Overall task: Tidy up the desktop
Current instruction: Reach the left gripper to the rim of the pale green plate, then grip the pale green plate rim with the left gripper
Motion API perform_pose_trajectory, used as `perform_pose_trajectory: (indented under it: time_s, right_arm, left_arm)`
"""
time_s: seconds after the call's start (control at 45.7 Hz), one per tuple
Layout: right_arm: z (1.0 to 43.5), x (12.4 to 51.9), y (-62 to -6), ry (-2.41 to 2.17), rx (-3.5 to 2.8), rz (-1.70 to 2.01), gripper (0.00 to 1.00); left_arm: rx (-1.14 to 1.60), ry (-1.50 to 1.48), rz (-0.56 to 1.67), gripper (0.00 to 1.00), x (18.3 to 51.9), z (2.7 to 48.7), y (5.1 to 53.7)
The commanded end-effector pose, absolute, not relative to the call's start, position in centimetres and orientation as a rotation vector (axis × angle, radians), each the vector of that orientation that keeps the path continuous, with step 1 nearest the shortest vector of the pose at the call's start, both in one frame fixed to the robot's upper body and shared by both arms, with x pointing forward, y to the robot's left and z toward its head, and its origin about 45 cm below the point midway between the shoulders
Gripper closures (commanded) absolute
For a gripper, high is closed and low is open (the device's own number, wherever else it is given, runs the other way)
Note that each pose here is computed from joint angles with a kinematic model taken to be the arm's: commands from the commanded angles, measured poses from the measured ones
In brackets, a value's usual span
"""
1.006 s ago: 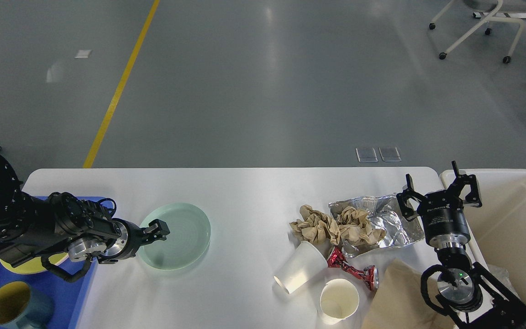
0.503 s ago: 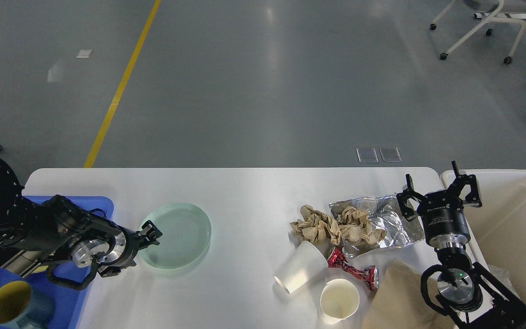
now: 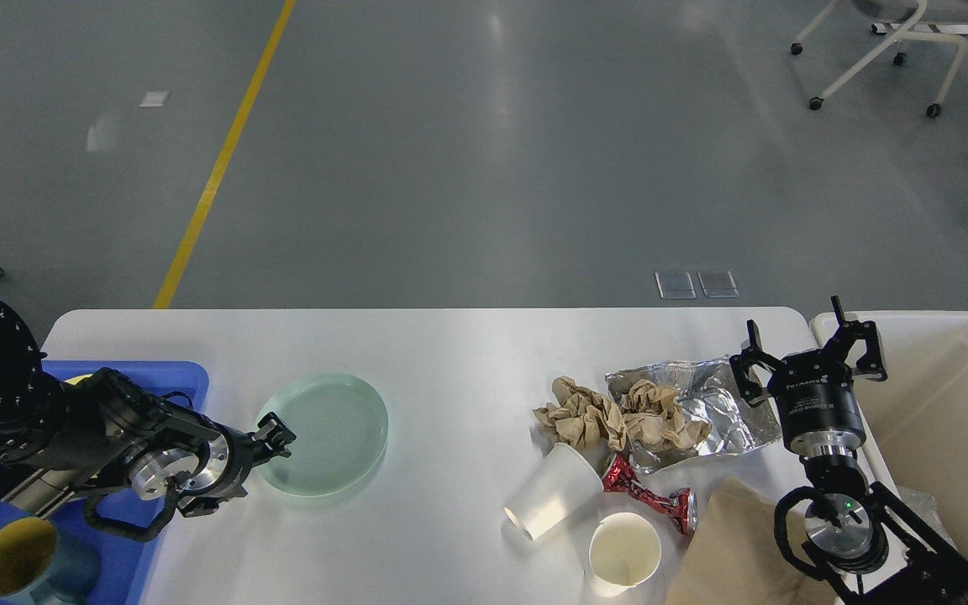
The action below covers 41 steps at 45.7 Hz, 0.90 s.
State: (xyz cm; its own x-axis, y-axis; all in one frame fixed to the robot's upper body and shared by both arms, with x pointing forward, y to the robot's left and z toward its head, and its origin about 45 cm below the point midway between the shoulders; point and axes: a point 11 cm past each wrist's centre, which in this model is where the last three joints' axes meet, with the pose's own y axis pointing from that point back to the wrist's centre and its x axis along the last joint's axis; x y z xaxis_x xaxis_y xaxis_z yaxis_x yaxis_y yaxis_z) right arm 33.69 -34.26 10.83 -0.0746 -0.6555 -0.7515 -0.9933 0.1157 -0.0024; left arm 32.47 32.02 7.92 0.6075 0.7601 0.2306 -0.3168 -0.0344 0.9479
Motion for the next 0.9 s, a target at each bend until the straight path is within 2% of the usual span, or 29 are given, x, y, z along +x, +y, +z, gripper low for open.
perform_pose_trajectory:
  time_s: [0.0,0.262,0.503,0.875]
  right_arm:
    - [10.83,33.69,-34.26,1.797,-1.602,0.722,0.0]
    - [10.83,33.69,-34.26,1.797,-1.602,0.722,0.0]
    - [10.83,33.69,-34.26,1.797,-1.602,0.722,0.0]
    - [10.82,33.69,-34.25,1.797,-1.603,0.724,0.0]
  left_arm:
    - [1.346,0.411,0.906,0.33,32.69,7.95,32.12]
    - [1.331,0.433,0.822,0.54,32.16,7.41,31.37]
    - [1.326,0.439,0.815,0.58,32.21,7.34,31.36]
    - [1.324,0.448,0.807,0.7,32.04,7.27,31.35]
